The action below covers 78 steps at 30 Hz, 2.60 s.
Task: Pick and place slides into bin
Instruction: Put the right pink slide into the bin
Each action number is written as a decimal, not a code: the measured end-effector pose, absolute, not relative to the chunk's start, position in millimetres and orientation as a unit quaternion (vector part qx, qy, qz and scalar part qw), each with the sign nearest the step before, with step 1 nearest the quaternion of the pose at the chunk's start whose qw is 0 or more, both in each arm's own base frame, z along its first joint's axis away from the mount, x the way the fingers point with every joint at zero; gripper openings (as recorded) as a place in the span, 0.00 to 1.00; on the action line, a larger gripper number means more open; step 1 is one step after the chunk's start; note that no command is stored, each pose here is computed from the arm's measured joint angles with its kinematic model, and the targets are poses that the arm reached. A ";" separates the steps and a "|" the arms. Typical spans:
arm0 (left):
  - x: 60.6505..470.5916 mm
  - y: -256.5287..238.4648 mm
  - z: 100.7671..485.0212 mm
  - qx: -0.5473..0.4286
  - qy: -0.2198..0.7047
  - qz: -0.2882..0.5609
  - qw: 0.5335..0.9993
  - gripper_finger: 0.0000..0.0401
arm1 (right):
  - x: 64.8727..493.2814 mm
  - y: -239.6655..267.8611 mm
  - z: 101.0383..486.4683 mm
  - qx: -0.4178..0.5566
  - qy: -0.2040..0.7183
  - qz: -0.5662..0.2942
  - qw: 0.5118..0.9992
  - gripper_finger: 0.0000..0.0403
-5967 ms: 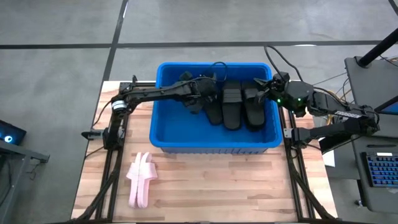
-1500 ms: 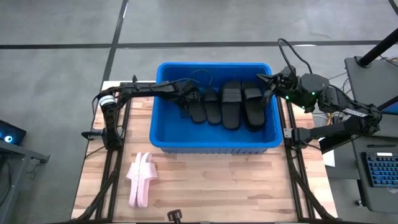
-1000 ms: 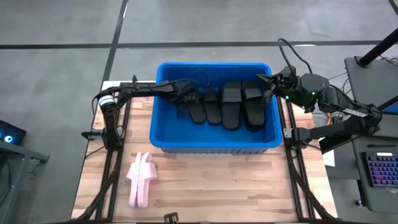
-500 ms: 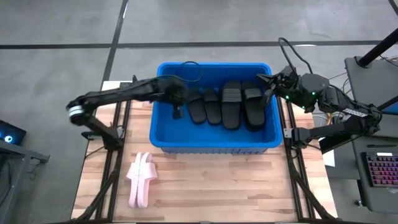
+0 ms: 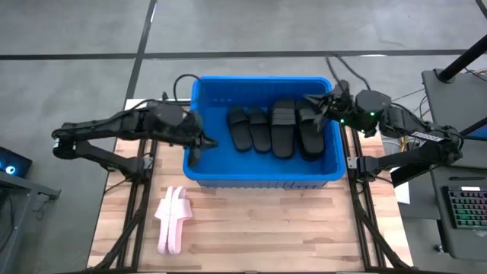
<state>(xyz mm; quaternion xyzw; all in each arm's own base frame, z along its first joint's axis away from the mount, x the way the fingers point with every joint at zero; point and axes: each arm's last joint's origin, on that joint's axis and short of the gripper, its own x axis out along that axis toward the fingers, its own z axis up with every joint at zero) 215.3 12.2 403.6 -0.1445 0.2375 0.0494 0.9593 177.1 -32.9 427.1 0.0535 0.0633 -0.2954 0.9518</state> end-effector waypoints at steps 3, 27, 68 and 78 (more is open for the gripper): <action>214.8 1.2 412.1 -0.206 0.207 -0.018 0.956 0.00 | 191.1 -31.9 425.8 0.012 0.071 -0.246 0.967 0.03; 305.1 -52.1 405.4 -0.473 0.235 -0.303 0.793 0.39 | 182.6 -30.9 414.2 -0.041 0.247 -0.233 0.940 0.03; 276.7 -104.5 389.2 -0.312 0.443 -0.060 0.839 0.07 | 91.4 -9.2 334.0 0.028 0.022 -0.041 0.999 0.03; 264.2 -158.8 377.1 -0.117 0.494 0.049 0.860 0.07 | 103.5 -10.7 330.2 0.029 0.046 -0.044 0.998 0.03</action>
